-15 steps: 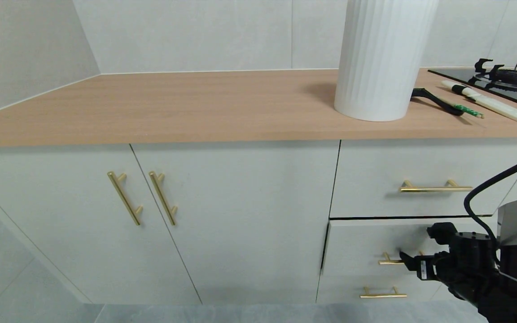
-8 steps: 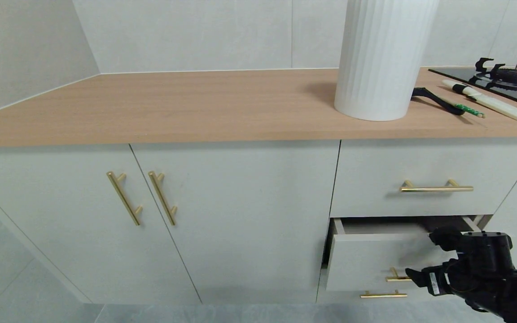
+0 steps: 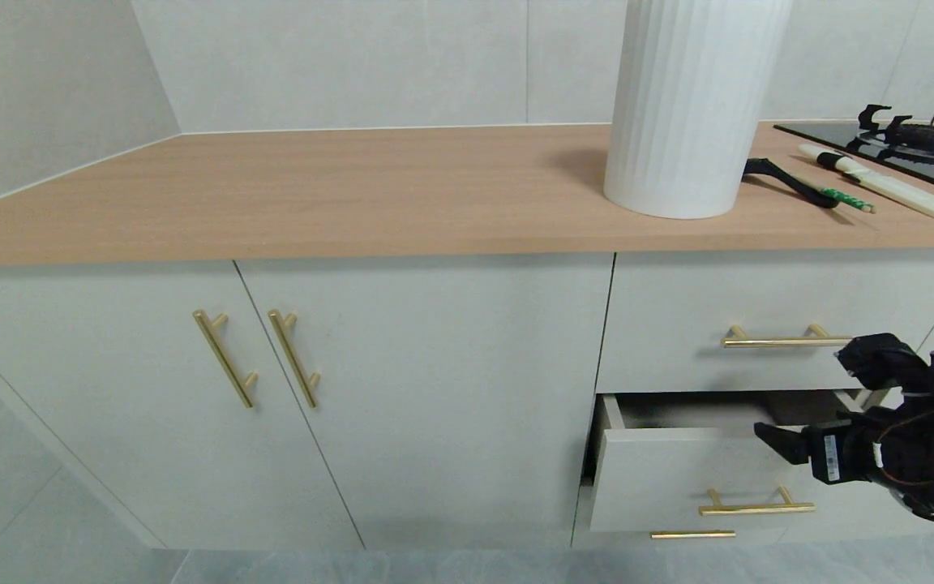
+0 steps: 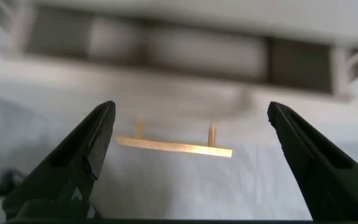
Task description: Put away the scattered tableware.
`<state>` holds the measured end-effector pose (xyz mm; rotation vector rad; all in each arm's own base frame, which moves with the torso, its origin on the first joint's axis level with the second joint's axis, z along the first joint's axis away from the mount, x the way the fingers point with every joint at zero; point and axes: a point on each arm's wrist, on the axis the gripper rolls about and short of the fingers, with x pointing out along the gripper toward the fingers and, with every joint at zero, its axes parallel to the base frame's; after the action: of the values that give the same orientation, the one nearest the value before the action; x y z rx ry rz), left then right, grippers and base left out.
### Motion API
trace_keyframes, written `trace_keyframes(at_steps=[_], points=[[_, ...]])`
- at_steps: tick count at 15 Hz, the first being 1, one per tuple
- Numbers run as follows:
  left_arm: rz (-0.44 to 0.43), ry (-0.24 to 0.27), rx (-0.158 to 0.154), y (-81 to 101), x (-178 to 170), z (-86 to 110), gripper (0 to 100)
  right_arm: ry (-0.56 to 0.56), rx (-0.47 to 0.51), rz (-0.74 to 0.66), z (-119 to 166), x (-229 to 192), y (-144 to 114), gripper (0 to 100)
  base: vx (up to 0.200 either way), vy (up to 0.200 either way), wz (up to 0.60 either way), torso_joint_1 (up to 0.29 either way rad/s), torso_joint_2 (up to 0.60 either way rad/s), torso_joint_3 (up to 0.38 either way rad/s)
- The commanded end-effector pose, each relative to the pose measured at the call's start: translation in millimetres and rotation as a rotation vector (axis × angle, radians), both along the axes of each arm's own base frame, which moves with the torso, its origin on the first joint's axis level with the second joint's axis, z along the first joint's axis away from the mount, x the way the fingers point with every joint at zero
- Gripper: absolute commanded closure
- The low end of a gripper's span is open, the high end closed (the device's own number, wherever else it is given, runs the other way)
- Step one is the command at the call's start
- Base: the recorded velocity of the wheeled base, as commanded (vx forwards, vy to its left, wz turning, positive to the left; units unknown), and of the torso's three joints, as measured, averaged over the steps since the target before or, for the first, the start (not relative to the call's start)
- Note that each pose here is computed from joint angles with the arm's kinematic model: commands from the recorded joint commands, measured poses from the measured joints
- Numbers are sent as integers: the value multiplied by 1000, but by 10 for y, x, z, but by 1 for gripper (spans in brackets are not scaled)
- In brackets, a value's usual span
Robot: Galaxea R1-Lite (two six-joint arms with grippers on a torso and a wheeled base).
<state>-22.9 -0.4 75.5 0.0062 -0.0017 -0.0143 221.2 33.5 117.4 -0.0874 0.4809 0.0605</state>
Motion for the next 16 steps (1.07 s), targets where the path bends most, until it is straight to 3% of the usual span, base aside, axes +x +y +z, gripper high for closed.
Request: trace_keyframes(at_steps=[1, 5, 16], points=[[0, 0, 0, 0, 1, 1, 0, -41, 21, -5, 92, -9, 2, 0, 0, 0, 0, 0, 0, 0], [0, 0, 0, 0, 1, 1, 0, 8, 17, -16, -150, 168, 26, 0, 0, 0, 0, 0, 0, 0], [0, 2, 0, 0, 1, -1, 0, -41, 11, -113, -633, 505, 60, 0, 0, 0, 0, 0, 0, 0]])
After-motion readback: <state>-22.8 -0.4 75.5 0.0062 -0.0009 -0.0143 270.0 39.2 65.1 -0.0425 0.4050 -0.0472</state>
